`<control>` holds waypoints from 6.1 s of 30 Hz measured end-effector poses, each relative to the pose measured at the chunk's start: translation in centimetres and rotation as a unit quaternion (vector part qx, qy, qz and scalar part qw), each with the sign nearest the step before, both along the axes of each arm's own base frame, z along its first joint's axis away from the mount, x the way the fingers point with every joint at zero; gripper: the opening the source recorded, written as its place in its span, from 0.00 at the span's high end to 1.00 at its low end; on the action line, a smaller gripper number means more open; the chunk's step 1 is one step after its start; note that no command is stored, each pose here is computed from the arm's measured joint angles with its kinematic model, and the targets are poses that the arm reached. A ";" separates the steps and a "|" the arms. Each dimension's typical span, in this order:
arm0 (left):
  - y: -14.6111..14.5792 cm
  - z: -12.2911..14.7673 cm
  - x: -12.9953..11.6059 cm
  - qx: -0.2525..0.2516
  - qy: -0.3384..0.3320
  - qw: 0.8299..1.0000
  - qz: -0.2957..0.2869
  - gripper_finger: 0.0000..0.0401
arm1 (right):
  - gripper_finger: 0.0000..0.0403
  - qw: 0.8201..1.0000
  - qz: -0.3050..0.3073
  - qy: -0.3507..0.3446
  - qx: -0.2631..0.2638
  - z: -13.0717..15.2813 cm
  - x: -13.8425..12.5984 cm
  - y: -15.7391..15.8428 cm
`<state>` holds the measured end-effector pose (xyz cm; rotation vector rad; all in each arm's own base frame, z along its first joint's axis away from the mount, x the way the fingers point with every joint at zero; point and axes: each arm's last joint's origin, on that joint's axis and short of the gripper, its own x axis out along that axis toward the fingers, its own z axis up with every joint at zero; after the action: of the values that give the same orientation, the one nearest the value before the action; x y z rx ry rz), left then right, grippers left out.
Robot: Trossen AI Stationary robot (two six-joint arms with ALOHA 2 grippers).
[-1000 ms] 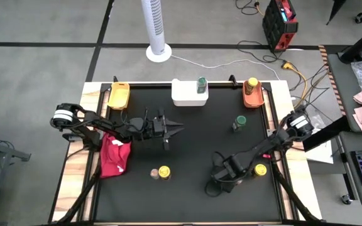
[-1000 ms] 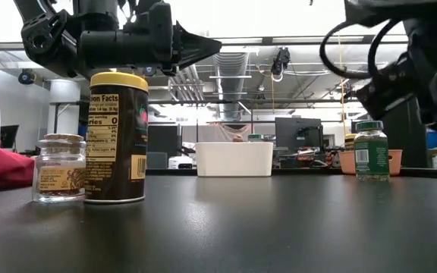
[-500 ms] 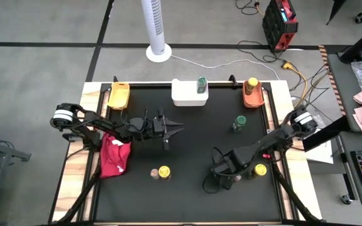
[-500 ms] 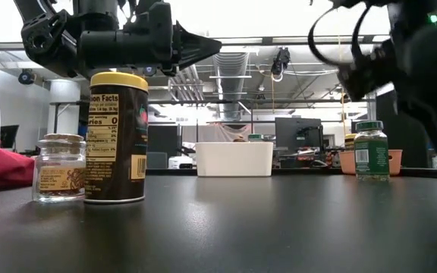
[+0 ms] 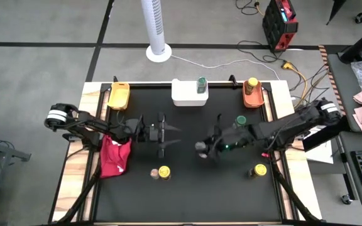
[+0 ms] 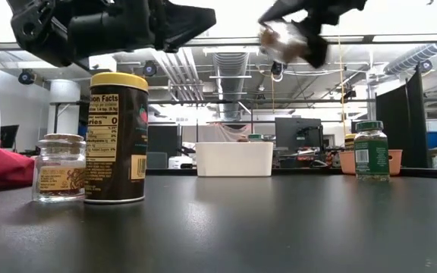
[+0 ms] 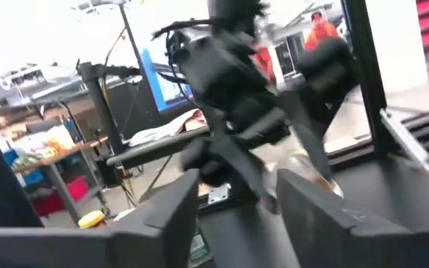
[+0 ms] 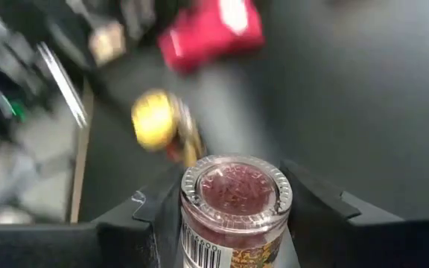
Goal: Sort spices by type
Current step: Put the top transparent spice bottle into the yellow bin
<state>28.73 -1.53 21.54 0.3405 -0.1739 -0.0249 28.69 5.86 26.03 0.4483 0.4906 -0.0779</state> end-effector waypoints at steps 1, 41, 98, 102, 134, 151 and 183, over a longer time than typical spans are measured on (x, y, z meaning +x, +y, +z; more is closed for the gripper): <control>-0.2 0.0 0.0 0.011 0.002 1.000 -0.002 0.54 | 0.55 0.999 -0.001 -0.035 -0.003 0.0 0.1 -0.6; -2.4 2.0 3.5 0.171 0.088 0.980 0.041 0.23 | 0.55 0.955 0.107 -0.258 0.097 -2.4 2.4 -6.7; -0.3 1.0 -0.5 -0.447 0.032 0.889 -0.098 0.39 | 0.34 0.816 0.142 -0.151 -0.540 0.5 0.7 0.8; -0.4 0.7 0.0 -0.459 0.014 0.881 -0.113 0.39 | 0.31 0.813 0.130 -0.143 -0.550 0.8 1.9 0.8; -0.5 0.3 0.3 -0.443 0.006 0.885 -0.143 0.36 | 0.54 0.792 0.135 -0.110 -0.586 0.2 5.8 -0.6; -0.5 0.4 0.2 -0.369 0.008 0.921 -0.122 0.23 | 0.55 0.824 0.116 -0.095 -0.546 0.8 5.0 -0.8; -0.9 2.0 2.6 0.076 0.000 0.996 0.046 0.23 | 0.55 0.879 0.035 0.019 -0.476 0.6 3.2 -2.7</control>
<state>31.31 -2.40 23.50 0.5004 -0.1574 0.0527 31.89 3.19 26.60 -0.5429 0.4478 -0.2449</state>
